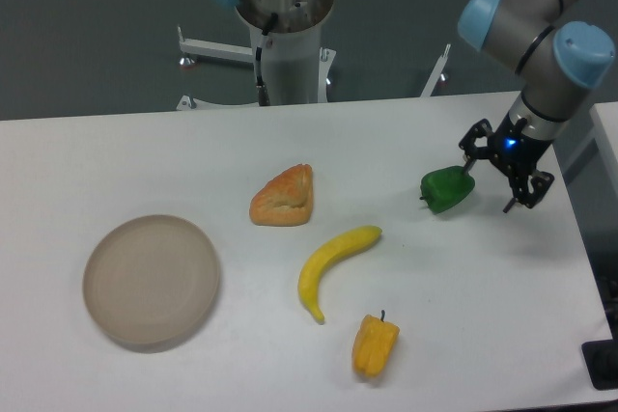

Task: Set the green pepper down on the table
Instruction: 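Open the gripper to release the green pepper and raise it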

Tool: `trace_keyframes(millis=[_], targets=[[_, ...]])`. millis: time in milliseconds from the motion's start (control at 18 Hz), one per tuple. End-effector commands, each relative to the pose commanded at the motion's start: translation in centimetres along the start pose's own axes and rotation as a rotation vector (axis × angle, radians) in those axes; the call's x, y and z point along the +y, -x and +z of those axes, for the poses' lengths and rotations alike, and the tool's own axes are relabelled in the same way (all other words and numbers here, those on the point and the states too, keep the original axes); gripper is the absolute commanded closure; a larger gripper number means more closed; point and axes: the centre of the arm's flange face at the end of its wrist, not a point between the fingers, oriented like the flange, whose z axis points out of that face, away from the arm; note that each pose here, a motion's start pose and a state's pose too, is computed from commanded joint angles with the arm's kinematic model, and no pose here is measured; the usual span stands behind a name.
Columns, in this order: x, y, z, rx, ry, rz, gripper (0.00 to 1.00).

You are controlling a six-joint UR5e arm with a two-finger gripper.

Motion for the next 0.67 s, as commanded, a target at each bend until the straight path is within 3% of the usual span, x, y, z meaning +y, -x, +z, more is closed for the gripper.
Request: trace_keyframes(millis=[389,667], targets=[[-3.1,1.4,0.2,-0.069,0.114,0.023,0.00],[-3.7,1.7,0.7,-0.071,0.114,-0.010,0.00]])
